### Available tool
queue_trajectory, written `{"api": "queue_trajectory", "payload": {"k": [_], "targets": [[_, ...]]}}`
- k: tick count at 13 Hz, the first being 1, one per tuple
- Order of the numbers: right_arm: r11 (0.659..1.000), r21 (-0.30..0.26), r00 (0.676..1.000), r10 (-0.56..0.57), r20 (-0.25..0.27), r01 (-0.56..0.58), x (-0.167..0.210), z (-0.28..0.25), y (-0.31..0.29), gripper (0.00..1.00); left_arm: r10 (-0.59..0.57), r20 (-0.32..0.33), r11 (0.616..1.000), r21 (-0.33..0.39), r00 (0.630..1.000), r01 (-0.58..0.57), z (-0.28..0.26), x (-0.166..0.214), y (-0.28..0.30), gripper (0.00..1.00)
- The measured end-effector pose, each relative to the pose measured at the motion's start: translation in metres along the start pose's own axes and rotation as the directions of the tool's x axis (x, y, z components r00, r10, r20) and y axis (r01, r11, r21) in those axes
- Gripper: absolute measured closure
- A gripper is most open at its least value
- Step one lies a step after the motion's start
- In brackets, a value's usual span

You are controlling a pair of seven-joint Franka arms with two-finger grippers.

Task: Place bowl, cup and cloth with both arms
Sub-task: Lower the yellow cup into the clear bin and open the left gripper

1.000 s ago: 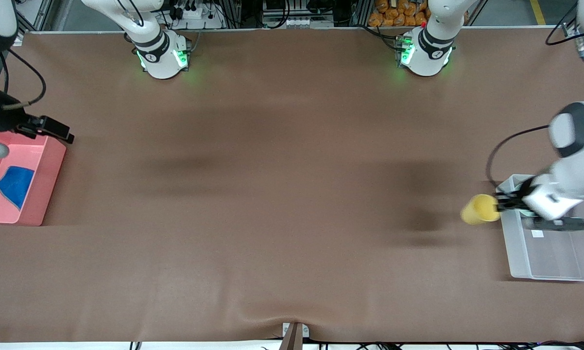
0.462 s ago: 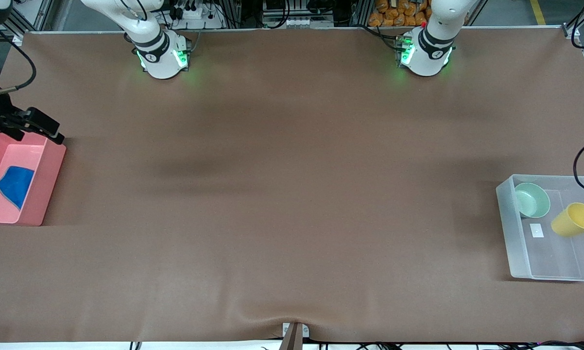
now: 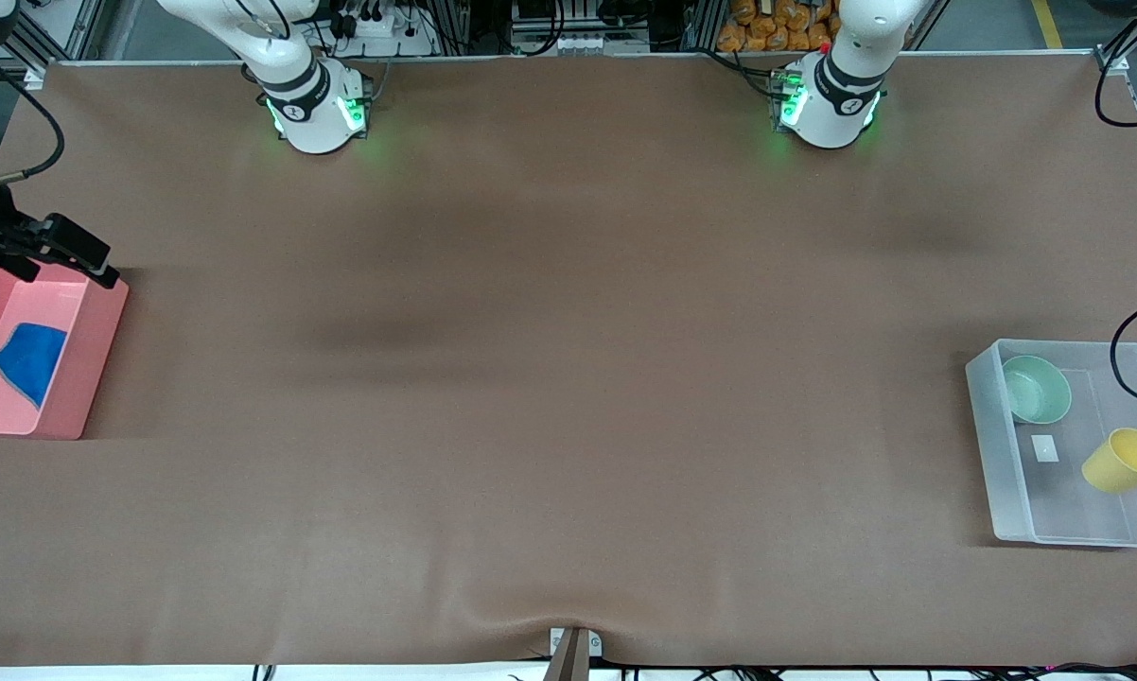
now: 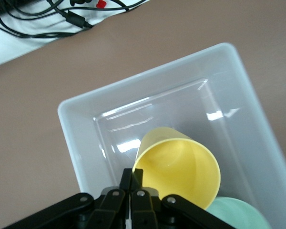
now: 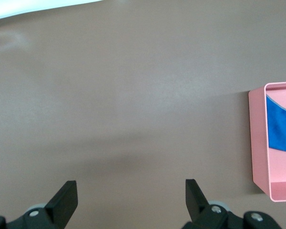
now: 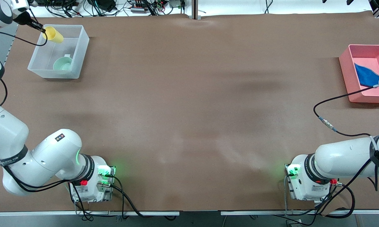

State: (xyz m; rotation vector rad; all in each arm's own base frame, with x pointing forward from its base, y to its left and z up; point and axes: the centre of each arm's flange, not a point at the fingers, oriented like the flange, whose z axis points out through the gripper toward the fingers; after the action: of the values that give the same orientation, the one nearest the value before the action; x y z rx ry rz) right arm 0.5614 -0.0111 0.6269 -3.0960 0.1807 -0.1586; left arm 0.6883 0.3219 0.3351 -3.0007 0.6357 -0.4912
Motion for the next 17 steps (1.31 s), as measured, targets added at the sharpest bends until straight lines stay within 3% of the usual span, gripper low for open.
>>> {"api": "queue_trajectory", "payload": {"k": [6,11,14,15,17], "targets": [[1.000,-0.001,1.000,0.000,0.009,0.000,0.005,0.004,0.000,0.00,0.022,0.000,1.000,-0.013,1.000,-0.022,0.022,-0.009,-0.003,0.98],[1.000,-0.002,1.000,-0.001,0.018,0.001,0.004,0.003,0.000,0.00,0.035,0.042,0.996,-0.086,0.998,-0.032,0.056,-0.009,0.017,0.98],[1.000,-0.003,1.000,-0.002,0.016,0.002,0.004,0.001,0.000,0.00,0.047,0.062,0.995,-0.086,0.997,-0.042,0.068,-0.007,0.022,0.98],[1.000,-0.006,1.000,-0.002,0.015,0.002,0.004,0.001,0.000,0.00,0.050,0.064,0.996,-0.083,0.997,-0.045,0.068,-0.006,0.022,0.92],[1.000,-0.011,1.000,-0.004,0.015,0.005,0.004,0.001,0.000,0.00,0.051,0.061,0.996,-0.078,0.997,-0.046,0.066,-0.004,0.021,0.69]]}}
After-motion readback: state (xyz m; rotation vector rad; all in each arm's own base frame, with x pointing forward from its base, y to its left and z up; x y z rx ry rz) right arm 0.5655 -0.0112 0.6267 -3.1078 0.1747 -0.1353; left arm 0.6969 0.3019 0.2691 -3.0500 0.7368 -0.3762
